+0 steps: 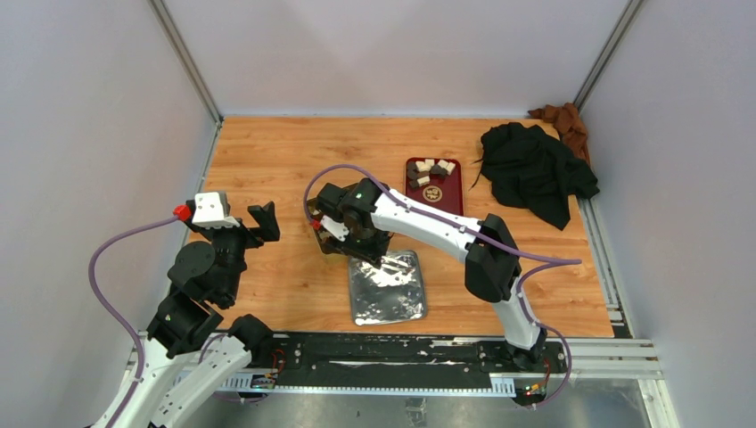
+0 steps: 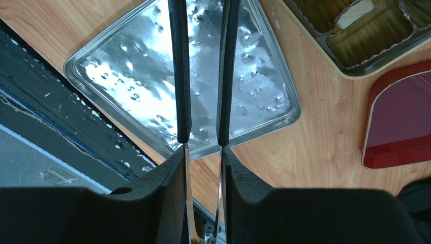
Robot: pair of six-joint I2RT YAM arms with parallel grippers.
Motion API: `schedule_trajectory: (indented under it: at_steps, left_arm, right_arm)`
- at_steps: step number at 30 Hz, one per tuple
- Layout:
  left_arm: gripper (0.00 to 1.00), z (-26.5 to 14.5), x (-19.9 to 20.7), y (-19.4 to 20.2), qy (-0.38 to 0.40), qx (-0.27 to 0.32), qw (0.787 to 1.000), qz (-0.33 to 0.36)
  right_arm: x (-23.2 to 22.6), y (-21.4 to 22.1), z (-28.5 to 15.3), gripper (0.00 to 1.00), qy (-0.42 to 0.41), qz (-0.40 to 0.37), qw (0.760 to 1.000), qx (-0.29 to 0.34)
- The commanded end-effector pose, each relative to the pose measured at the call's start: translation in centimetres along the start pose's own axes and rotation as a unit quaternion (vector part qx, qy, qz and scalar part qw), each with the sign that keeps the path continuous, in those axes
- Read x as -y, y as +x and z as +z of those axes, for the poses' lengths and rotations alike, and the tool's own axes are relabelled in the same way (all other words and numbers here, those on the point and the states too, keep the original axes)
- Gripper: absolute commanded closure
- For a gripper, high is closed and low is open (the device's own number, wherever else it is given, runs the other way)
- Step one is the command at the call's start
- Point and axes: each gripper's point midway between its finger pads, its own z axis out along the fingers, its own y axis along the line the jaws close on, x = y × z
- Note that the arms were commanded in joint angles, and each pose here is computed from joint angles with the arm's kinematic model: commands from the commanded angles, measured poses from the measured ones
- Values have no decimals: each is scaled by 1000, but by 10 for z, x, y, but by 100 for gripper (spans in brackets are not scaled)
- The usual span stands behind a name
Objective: Pack the chocolate
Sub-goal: Place the fake chocolate in the packing box.
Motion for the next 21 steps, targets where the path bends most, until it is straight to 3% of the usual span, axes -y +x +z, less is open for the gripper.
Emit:
schedule_trajectory:
  at_steps: [1, 21]
  left_arm:
    - [0, 0, -3, -3, -7, 11, 1000, -9]
    - [0, 0, -3, -3, -7, 12, 1000, -9]
  right_arm:
    - [-6, 2, -5, 68, -3, -16, 1000, -11]
    - [-7, -1, -17, 66, -6, -20, 1000, 6]
